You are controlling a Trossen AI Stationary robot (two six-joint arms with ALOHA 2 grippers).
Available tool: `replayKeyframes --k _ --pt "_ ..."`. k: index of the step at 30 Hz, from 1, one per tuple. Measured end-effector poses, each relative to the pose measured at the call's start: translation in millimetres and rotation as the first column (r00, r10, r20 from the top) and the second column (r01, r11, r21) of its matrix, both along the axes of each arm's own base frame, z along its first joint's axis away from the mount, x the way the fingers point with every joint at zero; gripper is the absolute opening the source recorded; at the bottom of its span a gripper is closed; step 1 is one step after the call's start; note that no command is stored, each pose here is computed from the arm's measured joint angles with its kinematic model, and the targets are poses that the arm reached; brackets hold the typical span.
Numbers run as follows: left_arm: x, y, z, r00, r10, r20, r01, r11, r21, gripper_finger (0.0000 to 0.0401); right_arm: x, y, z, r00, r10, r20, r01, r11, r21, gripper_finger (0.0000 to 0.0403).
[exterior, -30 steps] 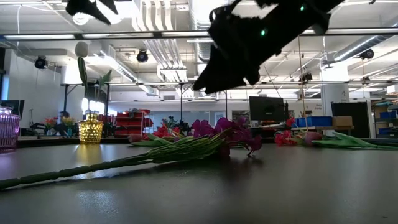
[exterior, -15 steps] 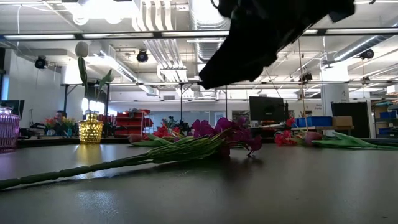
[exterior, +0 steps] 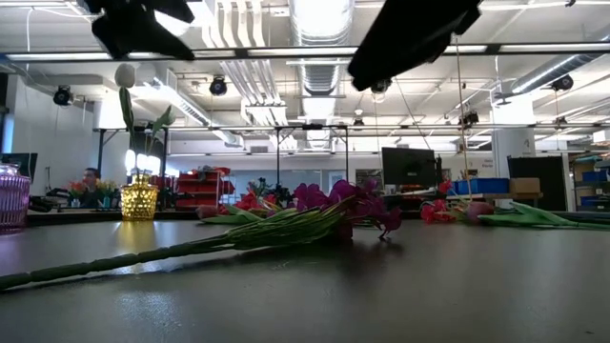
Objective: Sort flowers into vase by color
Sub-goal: Adjust the purple vase on the table
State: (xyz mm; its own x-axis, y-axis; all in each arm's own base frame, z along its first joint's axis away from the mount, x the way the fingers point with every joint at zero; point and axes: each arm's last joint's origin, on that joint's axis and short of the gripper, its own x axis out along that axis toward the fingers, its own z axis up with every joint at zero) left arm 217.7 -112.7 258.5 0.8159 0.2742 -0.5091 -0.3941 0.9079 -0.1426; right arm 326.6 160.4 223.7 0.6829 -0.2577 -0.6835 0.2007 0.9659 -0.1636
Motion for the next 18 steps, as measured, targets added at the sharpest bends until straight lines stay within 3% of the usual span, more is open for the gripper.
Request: replayKeyframes --k 7,12,18 --pt "46 -24 -55 0.989 0.103 -0.109 -0.101 0.995 0.024 0.0280 -15 3 12 0.987 -0.113 -0.117 0.113 0.994 -0.010 0.0247" --pt "86 -34 -90 0.980 0.087 -0.179 -0.092 0.996 -0.021 0.0273 -18 3 10 0.984 -0.129 -0.122 0.126 0.992 -0.025 0.0247" --pt "123 -27 -120 0.955 0.095 -0.282 -0.107 0.994 -0.028 0.0272 -19 3 9 0.984 -0.136 -0.119 0.134 0.991 -0.028 0.0247"
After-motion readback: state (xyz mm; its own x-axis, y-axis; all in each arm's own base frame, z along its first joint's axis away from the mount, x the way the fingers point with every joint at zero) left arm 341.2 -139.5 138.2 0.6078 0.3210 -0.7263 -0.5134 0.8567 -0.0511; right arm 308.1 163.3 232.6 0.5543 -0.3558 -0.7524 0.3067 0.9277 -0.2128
